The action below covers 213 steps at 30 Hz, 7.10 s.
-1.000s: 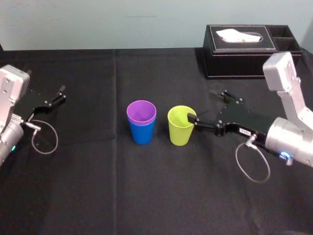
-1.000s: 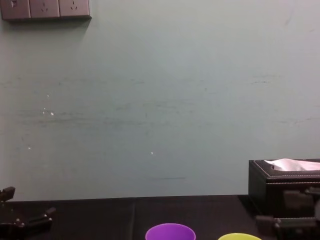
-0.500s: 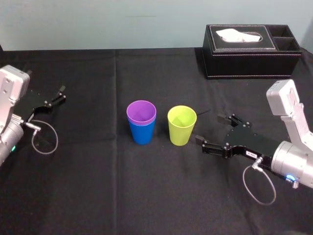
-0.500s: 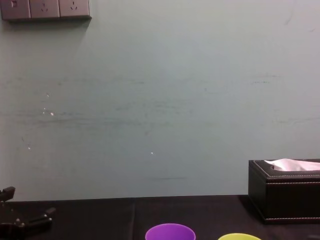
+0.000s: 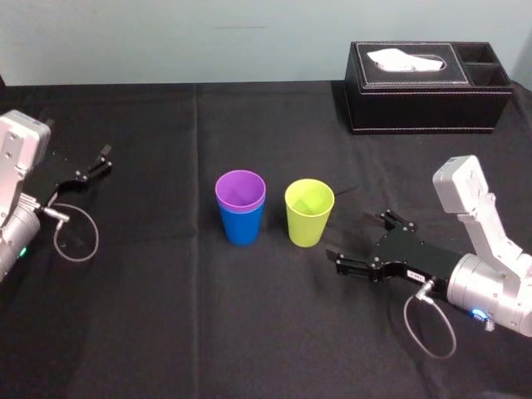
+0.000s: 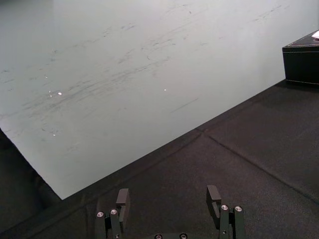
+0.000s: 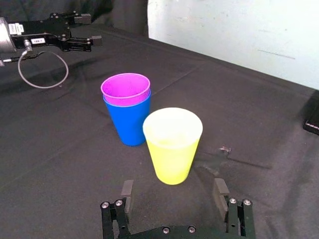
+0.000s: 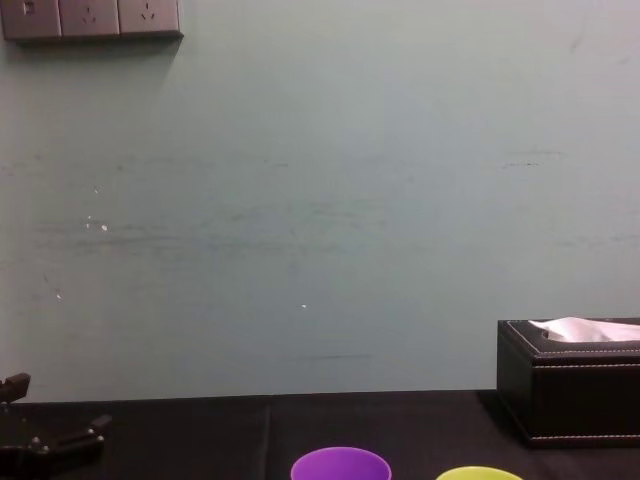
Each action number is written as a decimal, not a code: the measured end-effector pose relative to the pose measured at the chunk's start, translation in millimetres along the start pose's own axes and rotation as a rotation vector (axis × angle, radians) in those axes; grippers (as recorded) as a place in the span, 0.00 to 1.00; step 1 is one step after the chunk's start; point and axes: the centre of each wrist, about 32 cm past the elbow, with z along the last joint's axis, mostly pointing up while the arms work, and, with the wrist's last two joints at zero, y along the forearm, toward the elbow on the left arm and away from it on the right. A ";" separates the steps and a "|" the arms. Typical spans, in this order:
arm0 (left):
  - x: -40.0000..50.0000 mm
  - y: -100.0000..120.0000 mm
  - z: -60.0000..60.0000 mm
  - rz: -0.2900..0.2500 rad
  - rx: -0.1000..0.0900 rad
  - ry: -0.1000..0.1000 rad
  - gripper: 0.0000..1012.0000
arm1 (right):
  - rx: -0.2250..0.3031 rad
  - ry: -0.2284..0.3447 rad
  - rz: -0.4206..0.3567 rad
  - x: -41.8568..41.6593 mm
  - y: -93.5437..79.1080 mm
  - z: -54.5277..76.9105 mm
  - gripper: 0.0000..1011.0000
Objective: Stack the three plastic cups sequentially using one hand.
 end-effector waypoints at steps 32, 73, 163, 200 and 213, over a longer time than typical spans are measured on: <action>0.0 0.0 0.0 0.000 0.000 0.000 1.00 | 0.007 -0.004 -0.001 -0.2 37.1 -9.4 0.99; 0.0 0.0 0.0 0.000 0.000 0.000 1.00 | 0.005 0.001 -0.003 2.4 63.3 -0.6 0.99; 0.0 0.0 0.0 0.000 0.000 0.000 1.00 | 0.041 -0.125 0.205 13.0 85.5 139.3 0.70; 0.0 0.0 0.0 0.000 0.000 0.000 1.00 | -0.004 -0.120 0.253 9.5 100.3 123.2 0.70; 0.0 0.0 0.0 0.000 0.000 0.000 1.00 | -0.013 -0.112 0.252 11.6 102.4 116.5 0.70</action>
